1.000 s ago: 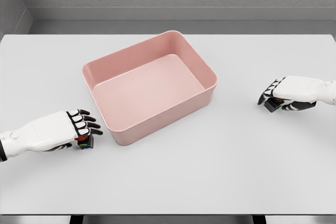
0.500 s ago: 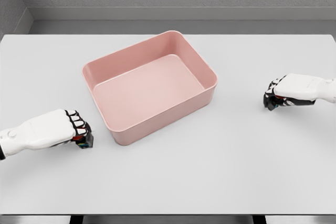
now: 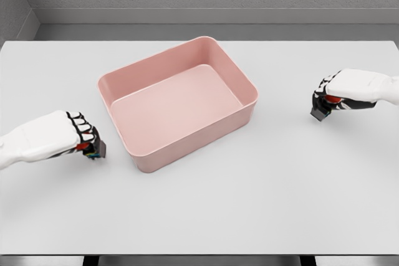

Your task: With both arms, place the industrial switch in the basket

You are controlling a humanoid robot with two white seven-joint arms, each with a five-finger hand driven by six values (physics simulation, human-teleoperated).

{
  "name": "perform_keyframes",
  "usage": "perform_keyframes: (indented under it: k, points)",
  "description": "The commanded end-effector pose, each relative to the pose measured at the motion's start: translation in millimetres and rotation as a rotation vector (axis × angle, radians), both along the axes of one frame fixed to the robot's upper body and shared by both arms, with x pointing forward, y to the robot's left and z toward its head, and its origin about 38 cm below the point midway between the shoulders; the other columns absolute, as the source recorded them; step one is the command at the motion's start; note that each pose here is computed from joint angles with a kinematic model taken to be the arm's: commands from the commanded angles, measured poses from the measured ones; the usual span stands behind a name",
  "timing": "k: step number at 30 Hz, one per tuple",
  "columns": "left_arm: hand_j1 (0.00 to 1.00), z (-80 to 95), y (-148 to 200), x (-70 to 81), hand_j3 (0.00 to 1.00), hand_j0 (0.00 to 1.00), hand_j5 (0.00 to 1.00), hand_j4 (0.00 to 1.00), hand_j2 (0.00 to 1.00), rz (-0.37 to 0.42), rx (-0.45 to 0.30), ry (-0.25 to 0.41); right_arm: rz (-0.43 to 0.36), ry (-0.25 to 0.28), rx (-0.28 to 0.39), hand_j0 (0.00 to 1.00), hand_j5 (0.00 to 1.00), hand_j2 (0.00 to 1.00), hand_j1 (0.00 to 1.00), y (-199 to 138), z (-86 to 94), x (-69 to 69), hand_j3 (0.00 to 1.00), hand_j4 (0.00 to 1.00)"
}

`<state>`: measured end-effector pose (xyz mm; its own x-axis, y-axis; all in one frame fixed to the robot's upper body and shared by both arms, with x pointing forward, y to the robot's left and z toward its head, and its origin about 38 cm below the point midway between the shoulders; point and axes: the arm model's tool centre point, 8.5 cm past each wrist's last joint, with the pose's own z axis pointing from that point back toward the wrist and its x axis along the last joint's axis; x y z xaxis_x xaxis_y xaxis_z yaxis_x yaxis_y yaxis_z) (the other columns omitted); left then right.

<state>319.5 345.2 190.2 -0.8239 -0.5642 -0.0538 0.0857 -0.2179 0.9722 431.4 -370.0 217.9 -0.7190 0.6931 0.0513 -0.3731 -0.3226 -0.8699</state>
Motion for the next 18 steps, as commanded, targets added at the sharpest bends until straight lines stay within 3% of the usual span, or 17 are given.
perform_keyframes:
  k: [1,14,18]
  points:
    - [0.43,5.2,2,1.3,0.43,0.43,0.43,0.43,0.43,0.007,-0.014,-0.004,0.0,-0.005,0.012,0.48,0.48,0.48,0.48,2,2.9,1.1,0.48,0.48]
    - [0.43,53.2,0,23.9,0.43,0.43,0.43,0.43,0.43,0.015,-0.079,-0.132,0.01,-0.046,0.056,0.48,0.48,0.48,0.48,8,26.2,8.7,0.48,0.48]
    - [0.43,57.6,0,26.2,0.43,0.43,0.43,0.43,0.43,0.015,-0.082,-0.144,0.022,-0.059,0.066,0.48,0.48,0.48,0.48,14,30.7,11.9,0.48,0.48]
